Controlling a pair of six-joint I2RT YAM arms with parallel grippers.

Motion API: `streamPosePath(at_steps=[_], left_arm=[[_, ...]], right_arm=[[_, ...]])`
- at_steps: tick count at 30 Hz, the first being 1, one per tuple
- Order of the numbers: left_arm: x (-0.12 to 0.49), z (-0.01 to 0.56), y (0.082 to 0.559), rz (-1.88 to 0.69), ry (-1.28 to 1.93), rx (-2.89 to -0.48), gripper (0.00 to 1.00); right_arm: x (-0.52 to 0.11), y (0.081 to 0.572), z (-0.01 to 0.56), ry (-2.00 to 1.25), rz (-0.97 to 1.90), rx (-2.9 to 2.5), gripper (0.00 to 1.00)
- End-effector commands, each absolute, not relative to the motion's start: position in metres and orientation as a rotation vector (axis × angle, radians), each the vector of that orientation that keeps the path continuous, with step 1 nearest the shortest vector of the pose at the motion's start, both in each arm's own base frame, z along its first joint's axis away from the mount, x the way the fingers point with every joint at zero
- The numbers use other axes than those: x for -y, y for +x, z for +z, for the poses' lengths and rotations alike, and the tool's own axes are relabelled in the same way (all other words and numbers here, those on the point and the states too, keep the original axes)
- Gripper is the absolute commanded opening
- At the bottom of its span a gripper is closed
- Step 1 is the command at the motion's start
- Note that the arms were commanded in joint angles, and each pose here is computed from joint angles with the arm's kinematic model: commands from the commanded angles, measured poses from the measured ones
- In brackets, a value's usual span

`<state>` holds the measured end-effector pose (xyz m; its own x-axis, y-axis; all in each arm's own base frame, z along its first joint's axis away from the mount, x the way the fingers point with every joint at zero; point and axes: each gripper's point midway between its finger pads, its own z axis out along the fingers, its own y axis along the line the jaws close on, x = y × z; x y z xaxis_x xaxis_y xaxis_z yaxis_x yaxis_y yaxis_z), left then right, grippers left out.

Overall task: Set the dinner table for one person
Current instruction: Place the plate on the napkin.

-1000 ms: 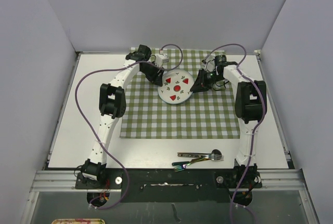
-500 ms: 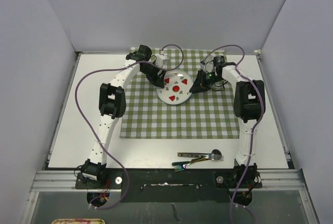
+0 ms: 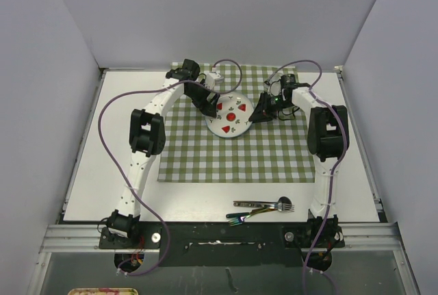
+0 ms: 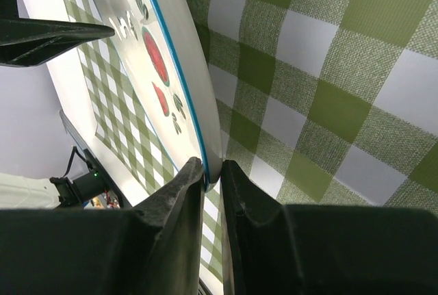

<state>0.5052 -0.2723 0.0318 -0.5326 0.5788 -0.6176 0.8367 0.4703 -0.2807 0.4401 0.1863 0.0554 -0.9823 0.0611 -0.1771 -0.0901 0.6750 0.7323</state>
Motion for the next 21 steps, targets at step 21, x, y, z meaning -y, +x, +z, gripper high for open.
streamPosePath(at_steps=[21], left_arm=[[0.253,0.094,0.508,-0.595,1.206,-2.217,0.89]], right_arm=[[-0.196,0.45,0.098,-0.076,1.203,-2.554,0.0]])
